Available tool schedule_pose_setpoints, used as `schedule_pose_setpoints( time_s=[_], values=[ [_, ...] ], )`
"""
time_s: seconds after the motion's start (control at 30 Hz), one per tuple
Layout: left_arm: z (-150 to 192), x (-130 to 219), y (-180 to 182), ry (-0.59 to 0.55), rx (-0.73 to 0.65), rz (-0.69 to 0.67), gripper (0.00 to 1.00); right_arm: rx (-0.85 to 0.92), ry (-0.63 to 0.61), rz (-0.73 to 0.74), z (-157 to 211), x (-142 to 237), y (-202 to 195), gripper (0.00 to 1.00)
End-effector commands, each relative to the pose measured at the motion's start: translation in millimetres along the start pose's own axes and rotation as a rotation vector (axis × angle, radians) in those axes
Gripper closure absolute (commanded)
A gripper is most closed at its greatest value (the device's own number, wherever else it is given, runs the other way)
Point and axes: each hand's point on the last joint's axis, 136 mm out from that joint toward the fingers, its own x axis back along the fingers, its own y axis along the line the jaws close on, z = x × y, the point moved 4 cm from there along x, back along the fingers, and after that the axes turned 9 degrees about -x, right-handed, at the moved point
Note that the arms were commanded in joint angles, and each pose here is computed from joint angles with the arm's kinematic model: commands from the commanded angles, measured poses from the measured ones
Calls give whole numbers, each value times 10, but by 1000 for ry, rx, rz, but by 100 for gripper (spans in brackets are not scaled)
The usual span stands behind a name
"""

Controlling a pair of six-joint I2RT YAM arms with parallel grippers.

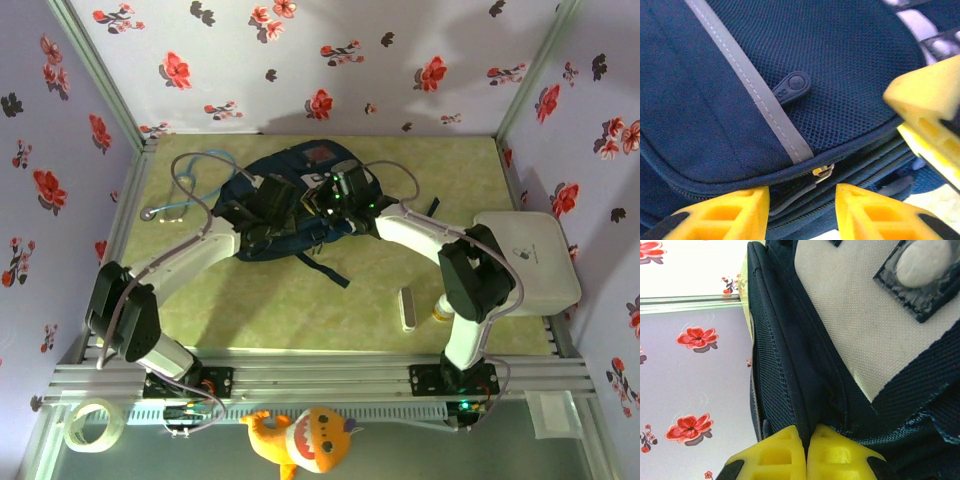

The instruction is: Pack the student bag

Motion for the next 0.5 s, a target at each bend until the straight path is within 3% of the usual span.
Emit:
schedule_pose_setpoints(
  time_s=[0.0,0.1,0.23,0.47],
  values=[
    [-337,239,-71,-161,-12,109,52,134,95,-128,329,290,424,100],
    [-236,330,34,-149,-161,90,40,150,55,-93,150,329,325,100],
    [-204,435,115,-151,-390,90,17,214,51,-42,-29,428,250,100],
    [-359,328,69,-148,-705,170,13,298,82,21,-260,573,110,100]
  ],
)
